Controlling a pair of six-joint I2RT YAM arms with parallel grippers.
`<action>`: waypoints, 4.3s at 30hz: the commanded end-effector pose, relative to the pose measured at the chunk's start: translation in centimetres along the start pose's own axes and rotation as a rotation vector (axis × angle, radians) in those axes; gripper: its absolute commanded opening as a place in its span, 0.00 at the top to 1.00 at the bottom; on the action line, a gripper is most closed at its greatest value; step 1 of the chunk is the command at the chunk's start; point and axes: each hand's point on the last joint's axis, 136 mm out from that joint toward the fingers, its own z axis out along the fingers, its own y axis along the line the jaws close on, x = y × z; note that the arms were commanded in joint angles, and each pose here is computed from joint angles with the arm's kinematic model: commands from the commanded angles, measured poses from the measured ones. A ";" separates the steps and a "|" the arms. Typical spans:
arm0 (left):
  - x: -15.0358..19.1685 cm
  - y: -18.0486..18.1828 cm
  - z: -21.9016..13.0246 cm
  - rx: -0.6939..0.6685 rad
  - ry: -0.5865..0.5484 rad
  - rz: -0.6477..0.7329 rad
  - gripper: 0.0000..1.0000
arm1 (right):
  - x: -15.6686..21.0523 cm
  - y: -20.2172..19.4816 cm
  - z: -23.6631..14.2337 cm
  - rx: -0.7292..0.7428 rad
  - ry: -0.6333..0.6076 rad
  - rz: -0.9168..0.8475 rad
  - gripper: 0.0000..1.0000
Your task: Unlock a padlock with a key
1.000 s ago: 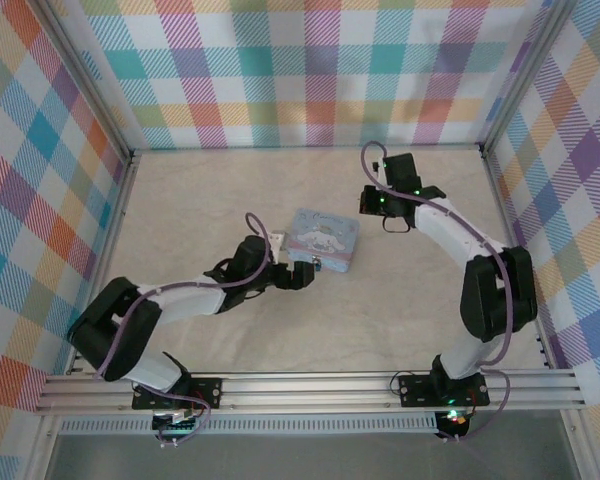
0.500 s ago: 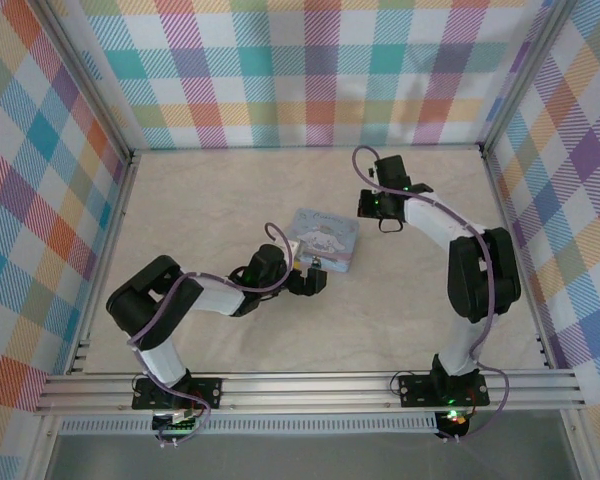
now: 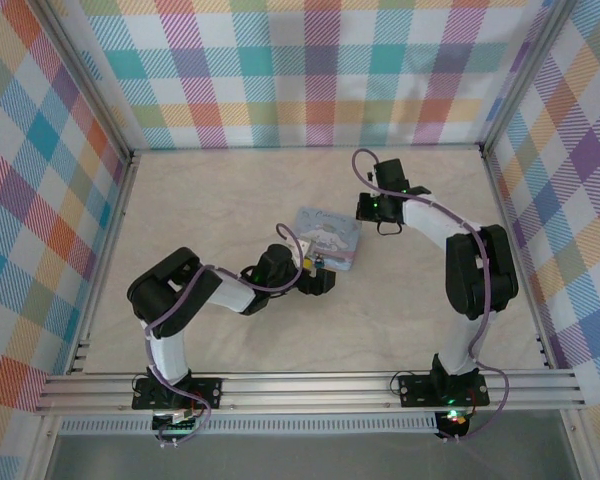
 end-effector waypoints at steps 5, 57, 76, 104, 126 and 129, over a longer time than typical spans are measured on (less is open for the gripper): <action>-0.2 -2.6 -0.2 0.103 -0.004 0.027 0.07 | 1.2 0.3 0.8 -0.019 0.025 0.010 1.00; -1.2 0.4 -0.5 -0.052 -0.026 -0.016 0.07 | 0.4 1.1 -0.5 -0.027 0.007 0.014 1.00; -0.9 -0.4 0.4 0.004 -0.001 -0.004 0.07 | -0.4 -2.5 -1.8 0.121 -0.021 0.038 1.00; -1.8 -3.3 0.6 0.190 -0.049 -0.042 0.19 | 2.4 0.7 1.1 -0.011 0.069 0.018 1.00; -2.0 -2.6 -0.5 0.203 -0.139 -0.122 0.19 | 3.3 1.2 1.4 -0.034 0.086 0.030 1.00; -1.9 -2.4 -0.9 0.196 -0.139 -0.125 0.20 | 3.2 1.2 1.4 -0.034 0.083 0.029 1.00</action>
